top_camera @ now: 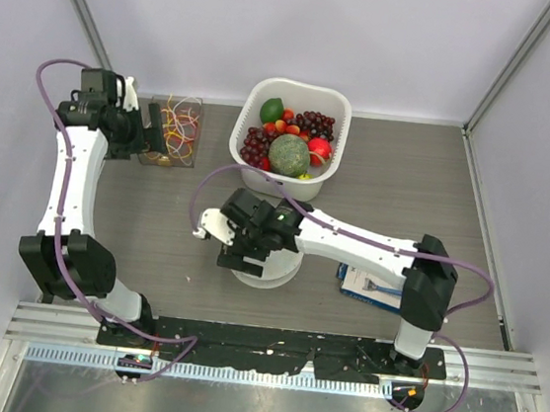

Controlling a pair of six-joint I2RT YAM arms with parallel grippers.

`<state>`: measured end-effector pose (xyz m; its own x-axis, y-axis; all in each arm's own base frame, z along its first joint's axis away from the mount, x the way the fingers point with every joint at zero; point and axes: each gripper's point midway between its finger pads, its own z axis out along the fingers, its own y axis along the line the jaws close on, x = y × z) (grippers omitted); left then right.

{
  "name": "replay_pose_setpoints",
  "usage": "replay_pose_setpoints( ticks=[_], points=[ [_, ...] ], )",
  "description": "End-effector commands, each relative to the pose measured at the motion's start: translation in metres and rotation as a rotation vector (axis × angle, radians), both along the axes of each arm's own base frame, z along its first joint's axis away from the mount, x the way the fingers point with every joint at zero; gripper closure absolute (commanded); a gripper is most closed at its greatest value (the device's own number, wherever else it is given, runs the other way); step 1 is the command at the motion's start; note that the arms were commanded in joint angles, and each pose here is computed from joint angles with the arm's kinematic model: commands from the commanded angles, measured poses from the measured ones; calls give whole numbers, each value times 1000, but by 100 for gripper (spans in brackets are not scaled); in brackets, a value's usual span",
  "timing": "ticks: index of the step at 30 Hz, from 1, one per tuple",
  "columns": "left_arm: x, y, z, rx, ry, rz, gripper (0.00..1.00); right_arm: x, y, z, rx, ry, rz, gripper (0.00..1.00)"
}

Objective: Wrap the cables

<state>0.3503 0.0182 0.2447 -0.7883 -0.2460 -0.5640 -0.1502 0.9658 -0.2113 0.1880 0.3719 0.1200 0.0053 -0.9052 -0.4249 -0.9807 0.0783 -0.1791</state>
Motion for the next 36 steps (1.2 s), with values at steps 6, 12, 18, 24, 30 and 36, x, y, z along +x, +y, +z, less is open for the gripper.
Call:
replay_pose_setpoints(
  ticks=[6, 12, 18, 24, 30, 36],
  points=[
    [43, 4, 31, 37, -124, -98, 0, 5, -5, 126, 316, -67, 86, 12],
    [93, 1, 37, 22, -234, -152, 3, 83, -41, 192, 520, -60, -131, 12],
    [147, -2, 24, -66, -291, -120, 22, 131, -76, 231, 662, -56, -284, 12],
    [199, 2, -6, -119, -302, -75, 48, 152, -100, 232, 675, -65, -375, 12],
    [237, 15, -37, -69, -318, -77, 53, 156, -105, 220, 647, -51, -399, 12],
    [263, 25, -63, -33, -315, -72, 55, 164, -101, 214, 628, -46, -395, 12]
  ],
)
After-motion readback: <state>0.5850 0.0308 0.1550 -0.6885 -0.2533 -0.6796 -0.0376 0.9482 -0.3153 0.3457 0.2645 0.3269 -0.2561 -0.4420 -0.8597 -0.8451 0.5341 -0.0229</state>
